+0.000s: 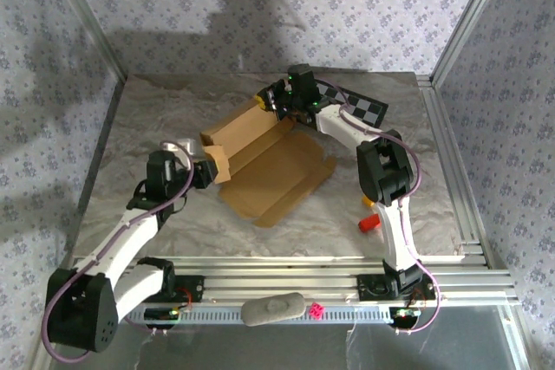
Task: Fold the paper box
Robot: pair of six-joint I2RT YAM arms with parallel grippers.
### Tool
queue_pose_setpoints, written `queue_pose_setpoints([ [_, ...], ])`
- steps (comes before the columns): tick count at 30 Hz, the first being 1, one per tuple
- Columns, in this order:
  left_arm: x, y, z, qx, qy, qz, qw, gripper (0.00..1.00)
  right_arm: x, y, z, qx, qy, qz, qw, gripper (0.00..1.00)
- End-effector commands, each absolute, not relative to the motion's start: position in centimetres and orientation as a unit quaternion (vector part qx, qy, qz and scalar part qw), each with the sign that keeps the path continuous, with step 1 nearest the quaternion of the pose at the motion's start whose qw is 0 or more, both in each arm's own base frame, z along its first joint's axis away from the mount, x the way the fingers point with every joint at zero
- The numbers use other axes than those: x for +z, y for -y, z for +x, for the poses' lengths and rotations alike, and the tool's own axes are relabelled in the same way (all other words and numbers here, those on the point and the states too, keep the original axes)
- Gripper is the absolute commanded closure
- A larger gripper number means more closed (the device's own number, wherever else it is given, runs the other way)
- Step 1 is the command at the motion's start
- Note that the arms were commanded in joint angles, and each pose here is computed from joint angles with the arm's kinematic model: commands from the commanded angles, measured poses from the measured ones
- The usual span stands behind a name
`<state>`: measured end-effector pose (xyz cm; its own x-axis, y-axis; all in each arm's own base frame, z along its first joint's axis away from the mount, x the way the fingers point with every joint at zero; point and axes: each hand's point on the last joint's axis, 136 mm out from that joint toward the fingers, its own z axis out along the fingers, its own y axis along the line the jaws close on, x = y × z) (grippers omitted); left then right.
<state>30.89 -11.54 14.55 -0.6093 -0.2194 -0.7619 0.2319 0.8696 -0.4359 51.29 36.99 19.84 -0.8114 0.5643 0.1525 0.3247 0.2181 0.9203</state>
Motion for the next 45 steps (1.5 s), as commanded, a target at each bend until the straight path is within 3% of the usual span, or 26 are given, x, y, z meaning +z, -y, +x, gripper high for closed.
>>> queue_pose_setpoints([
  [1, 17.3, 11.9, 32.4, -0.251, -0.84, 0.02, 0.48, 0.52, 20.5, -37.4, 51.1, 0.569, -0.766, 0.278, 0.106, 1.0],
  [27, 14.1, 10.1, 33.5, -0.172, -0.859, -0.041, 0.481, 0.51, 18.7, -38.0, 47.7, 0.588, -0.744, 0.297, 0.115, 1.0],
  [45, 13.7, 9.4, 35.1, -0.141, -0.859, -0.075, 0.487, 0.37, 18.2, -38.4, 46.9, 0.575, -0.754, 0.299, 0.107, 1.0],
])
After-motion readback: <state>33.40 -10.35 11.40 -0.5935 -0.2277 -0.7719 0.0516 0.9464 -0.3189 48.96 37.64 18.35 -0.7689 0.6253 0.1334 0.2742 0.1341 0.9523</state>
